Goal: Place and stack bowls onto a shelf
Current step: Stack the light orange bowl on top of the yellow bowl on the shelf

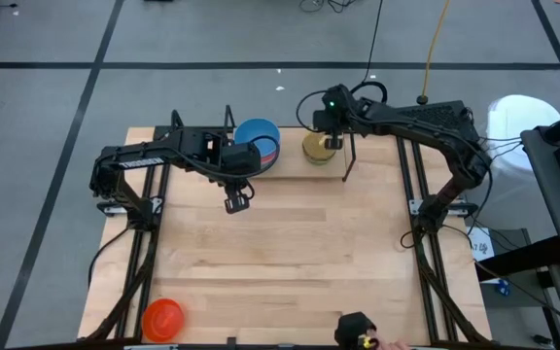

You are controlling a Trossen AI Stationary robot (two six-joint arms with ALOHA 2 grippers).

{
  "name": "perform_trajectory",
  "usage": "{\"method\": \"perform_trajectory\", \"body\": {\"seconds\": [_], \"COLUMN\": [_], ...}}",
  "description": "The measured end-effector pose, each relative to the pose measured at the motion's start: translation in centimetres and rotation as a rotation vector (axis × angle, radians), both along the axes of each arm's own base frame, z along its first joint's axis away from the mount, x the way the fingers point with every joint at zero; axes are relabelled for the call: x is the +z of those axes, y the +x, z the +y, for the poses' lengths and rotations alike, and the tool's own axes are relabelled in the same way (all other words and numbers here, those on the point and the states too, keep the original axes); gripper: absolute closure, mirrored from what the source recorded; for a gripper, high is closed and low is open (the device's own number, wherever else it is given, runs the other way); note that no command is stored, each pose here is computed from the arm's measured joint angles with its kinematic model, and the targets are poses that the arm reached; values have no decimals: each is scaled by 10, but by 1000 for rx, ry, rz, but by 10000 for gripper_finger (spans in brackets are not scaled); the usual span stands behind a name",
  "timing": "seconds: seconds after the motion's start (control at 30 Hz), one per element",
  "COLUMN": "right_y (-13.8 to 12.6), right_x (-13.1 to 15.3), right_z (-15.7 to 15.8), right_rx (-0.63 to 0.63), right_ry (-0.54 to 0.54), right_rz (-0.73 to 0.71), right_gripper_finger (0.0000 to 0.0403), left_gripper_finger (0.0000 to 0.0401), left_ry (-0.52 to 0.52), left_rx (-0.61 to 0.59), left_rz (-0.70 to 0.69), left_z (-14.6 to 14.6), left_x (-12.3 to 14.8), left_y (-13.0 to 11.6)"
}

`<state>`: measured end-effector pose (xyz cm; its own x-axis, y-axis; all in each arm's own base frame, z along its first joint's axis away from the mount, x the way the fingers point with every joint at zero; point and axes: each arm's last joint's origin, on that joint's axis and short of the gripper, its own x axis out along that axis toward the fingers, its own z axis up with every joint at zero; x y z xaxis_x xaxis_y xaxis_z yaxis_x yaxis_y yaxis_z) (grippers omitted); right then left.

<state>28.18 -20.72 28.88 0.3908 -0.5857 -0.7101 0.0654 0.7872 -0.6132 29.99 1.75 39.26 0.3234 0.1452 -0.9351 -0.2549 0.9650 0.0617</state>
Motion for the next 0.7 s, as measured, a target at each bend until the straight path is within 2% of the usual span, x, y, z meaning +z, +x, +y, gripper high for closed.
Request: {"method": "perform_trajectory", "body": {"seconds": [0.13,0.33,0.47,0.57,0.7], "right_y": [-2,-1,-1,-3,-7], "right_x": [6,6,6,6,12], "right_z": [4,5,5,6,9], "right_rx": [44,74,56,56,52], "right_ry": [46,75,85,92,91], "right_rz": [-60,-80,-91,-77,-82], "right_gripper_finger": [298,391,397,401,402], "left_gripper_finger": [382,382,382,382,382], "left_ry": [0,0,-1,-12,-107], "left_rx": [0,0,0,18,108], "left_rz": [0,2,21,100,91], "left_z": [0,0,0,-2,-11], "left_x": [0,0,-1,-3,-6], "left_y": [0,0,-2,-10,-11]}}
